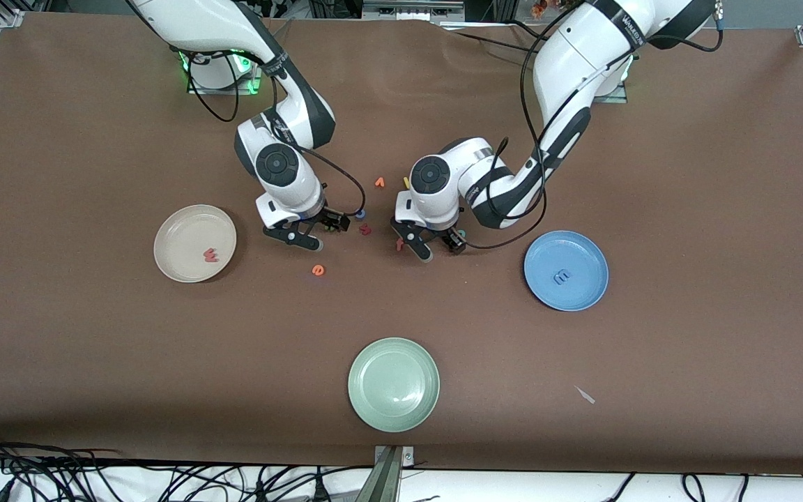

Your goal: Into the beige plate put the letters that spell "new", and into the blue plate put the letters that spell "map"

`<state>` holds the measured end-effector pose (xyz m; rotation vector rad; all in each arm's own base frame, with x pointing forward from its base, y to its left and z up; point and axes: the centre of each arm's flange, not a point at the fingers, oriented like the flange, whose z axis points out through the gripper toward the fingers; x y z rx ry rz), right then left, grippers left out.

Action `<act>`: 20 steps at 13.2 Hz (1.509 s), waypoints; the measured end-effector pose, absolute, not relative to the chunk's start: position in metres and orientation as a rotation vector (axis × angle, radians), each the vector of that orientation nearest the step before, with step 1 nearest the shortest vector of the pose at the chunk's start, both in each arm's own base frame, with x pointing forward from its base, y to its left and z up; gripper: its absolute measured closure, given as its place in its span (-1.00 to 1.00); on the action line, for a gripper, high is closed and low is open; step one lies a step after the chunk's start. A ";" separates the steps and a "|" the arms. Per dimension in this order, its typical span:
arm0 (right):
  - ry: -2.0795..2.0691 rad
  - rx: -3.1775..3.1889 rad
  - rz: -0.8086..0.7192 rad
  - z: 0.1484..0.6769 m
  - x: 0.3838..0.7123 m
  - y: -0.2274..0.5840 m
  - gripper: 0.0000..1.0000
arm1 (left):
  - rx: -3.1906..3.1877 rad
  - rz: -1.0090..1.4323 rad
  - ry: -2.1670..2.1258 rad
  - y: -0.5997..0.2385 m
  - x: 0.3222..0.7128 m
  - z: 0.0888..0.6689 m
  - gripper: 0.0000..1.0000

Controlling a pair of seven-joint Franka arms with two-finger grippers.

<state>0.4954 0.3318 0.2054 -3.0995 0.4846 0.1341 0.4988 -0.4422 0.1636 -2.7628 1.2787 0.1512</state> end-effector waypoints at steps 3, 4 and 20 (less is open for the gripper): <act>0.478 -3.092 0.125 0.189 0.490 0.333 -0.95 | -2.755 0.152 1.294 -0.444 0.497 0.165 -0.37; 0.472 -3.091 0.128 0.185 0.488 0.335 -0.87 | -2.748 0.153 1.310 -0.444 0.497 0.166 -0.34; 0.439 -3.079 0.114 0.179 0.486 0.343 0.48 | -2.644 0.214 1.302 -0.387 0.534 0.248 0.44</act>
